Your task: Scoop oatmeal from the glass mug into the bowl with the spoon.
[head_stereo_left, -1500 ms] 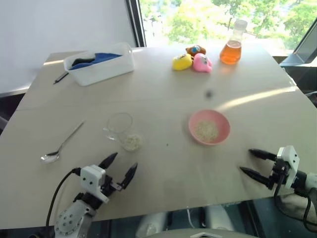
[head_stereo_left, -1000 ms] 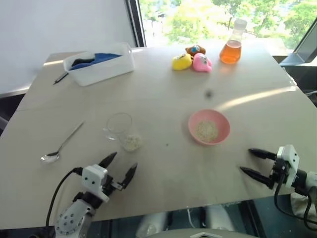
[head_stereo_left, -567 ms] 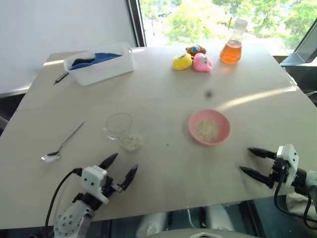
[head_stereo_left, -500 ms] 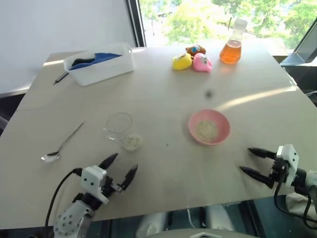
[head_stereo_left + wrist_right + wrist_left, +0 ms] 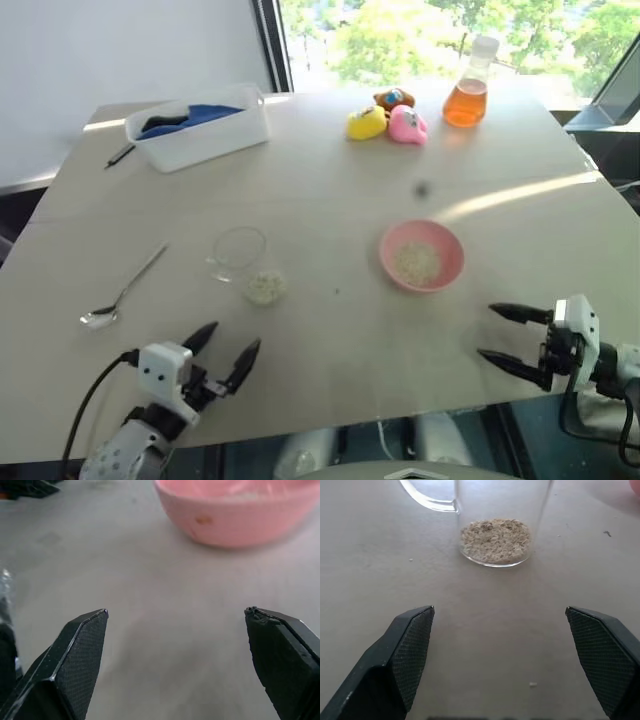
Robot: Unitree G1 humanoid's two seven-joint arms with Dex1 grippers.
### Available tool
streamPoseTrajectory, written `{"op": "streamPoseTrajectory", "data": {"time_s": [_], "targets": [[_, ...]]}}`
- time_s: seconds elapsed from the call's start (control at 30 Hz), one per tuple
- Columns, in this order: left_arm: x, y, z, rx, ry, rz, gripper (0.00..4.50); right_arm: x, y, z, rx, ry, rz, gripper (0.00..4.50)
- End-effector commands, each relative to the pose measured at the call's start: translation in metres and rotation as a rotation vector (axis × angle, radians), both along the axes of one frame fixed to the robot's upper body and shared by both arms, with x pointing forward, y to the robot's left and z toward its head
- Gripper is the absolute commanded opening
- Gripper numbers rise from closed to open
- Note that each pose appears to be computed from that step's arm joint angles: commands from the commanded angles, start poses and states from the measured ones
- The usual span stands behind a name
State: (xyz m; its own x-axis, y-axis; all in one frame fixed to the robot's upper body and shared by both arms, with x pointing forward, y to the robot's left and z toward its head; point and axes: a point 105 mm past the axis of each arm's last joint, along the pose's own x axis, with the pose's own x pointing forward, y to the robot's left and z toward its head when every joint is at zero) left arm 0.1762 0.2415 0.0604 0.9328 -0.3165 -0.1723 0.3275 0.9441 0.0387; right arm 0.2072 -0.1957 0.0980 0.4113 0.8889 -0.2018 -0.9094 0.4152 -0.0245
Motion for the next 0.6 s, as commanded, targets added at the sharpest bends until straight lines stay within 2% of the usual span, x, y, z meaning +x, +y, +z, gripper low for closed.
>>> {"op": "streamPoseTrajectory", "data": {"time_s": [0.03,0.17,0.3,0.6], "targets": [[-0.003,0.029,0.029,0.068,-0.044,0.065,4.47,-0.016,0.035,0.037,0.061,-0.057,0.155,4.41],[0.006,0.063,0.048,0.111,-0.042,0.107,4.47,-0.017,0.062,0.066,0.103,-0.101,0.244,4.41],[0.026,0.097,0.061,0.162,-0.005,0.112,4.47,-0.01,0.078,0.085,0.119,-0.142,0.296,4.41],[0.06,0.144,0.054,0.217,0.143,0.142,4.47,-0.001,0.086,0.089,0.098,-0.159,0.294,4.41]]}}
